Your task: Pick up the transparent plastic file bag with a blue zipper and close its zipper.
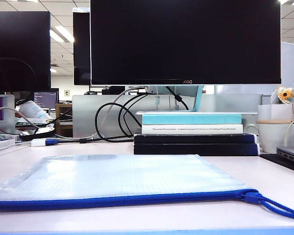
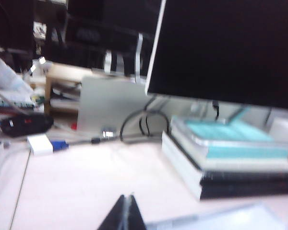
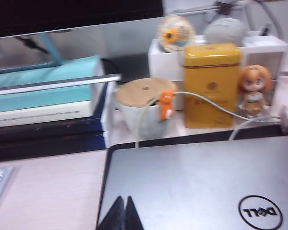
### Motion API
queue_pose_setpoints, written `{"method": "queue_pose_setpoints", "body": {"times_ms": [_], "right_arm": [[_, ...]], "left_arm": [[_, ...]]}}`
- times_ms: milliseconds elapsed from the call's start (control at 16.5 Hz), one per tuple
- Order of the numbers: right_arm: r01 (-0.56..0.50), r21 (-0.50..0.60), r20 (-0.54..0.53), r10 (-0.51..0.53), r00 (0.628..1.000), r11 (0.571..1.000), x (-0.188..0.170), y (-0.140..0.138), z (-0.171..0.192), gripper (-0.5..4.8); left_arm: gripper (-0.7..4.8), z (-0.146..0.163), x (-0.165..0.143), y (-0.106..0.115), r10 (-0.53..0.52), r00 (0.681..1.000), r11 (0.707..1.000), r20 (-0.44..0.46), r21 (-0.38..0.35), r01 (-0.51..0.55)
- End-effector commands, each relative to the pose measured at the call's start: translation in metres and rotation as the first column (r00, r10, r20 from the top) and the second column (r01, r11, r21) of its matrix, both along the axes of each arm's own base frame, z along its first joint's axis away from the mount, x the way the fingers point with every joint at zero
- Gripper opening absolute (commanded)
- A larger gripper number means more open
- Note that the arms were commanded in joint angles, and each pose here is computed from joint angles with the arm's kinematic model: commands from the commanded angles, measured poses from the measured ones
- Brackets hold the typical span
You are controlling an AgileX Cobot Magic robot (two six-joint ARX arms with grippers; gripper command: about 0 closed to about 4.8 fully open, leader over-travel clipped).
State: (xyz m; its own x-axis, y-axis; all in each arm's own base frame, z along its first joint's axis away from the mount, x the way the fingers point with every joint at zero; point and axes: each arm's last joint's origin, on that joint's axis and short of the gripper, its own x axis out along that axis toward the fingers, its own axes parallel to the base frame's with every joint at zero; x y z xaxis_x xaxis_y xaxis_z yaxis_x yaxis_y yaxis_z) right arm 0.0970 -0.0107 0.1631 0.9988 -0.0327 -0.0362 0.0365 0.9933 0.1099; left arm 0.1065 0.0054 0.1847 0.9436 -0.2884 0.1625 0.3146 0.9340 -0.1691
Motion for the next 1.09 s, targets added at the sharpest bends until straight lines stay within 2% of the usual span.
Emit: {"method": "queue_pose_setpoints", "body": {"times_ms": [61,122,182,243,365,486,547,608,669,1094], "right_arm": [[-0.001,0.006,0.004,0.001,1.000,1.000,0.000,0.000,-0.001,-0.01],[-0.002,0.010,0.003,0.002,1.000,1.000,0.000,0.000,-0.001,-0.01],[-0.001,0.012,0.003,0.001,1.000,1.000,0.000,0.000,-0.001,-0.01],[0.058,0.028,-0.042,-0.056,0.998,0.998,0.000,-0.002,-0.006,-0.01],[0.067,0.030,-0.086,-0.064,0.994,0.997,0.000,-0.002,-0.010,-0.01],[0.068,0.031,-0.094,-0.065,0.993,0.997,-0.001,-0.002,-0.011,-0.01],[0.065,0.033,-0.095,-0.061,0.994,0.997,-0.001,-0.002,-0.011,-0.01],[0.065,0.042,-0.103,-0.060,0.993,0.997,-0.001,-0.002,-0.012,-0.01],[0.057,0.058,-0.106,-0.050,0.993,0.997,-0.001,-0.001,-0.012,-0.01],[-0.095,0.059,-0.112,0.101,0.989,0.994,0.000,0.013,-0.012,-0.01]], "left_arm": [[-0.06,-0.002,-0.002,0.002,0.098,0.995,0.995,-0.020,-0.029,-0.098],[-0.06,-0.006,-0.004,0.004,0.155,0.987,0.987,-0.054,-0.026,-0.156],[-0.06,-0.008,-0.008,0.004,0.199,0.979,0.978,-0.035,0.064,-0.196],[-0.06,-0.018,-0.010,0.007,0.322,0.939,0.945,-0.119,0.107,-0.310],[-0.06,-0.023,-0.010,0.008,0.346,0.924,0.934,-0.160,0.152,-0.323],[-0.06,-0.028,-0.011,0.009,0.391,0.896,0.917,-0.210,0.173,-0.360],[-0.06,-0.030,-0.011,0.010,0.415,0.881,0.907,-0.229,0.179,-0.381],[-0.06,-0.034,-0.012,0.011,0.456,0.849,0.888,-0.268,0.193,-0.417],[-0.06,-0.037,-0.012,0.011,0.463,0.837,0.885,-0.290,0.201,-0.420],[-0.06,-0.035,-0.012,0.011,0.455,0.848,0.889,-0.270,0.193,-0.415]]}}
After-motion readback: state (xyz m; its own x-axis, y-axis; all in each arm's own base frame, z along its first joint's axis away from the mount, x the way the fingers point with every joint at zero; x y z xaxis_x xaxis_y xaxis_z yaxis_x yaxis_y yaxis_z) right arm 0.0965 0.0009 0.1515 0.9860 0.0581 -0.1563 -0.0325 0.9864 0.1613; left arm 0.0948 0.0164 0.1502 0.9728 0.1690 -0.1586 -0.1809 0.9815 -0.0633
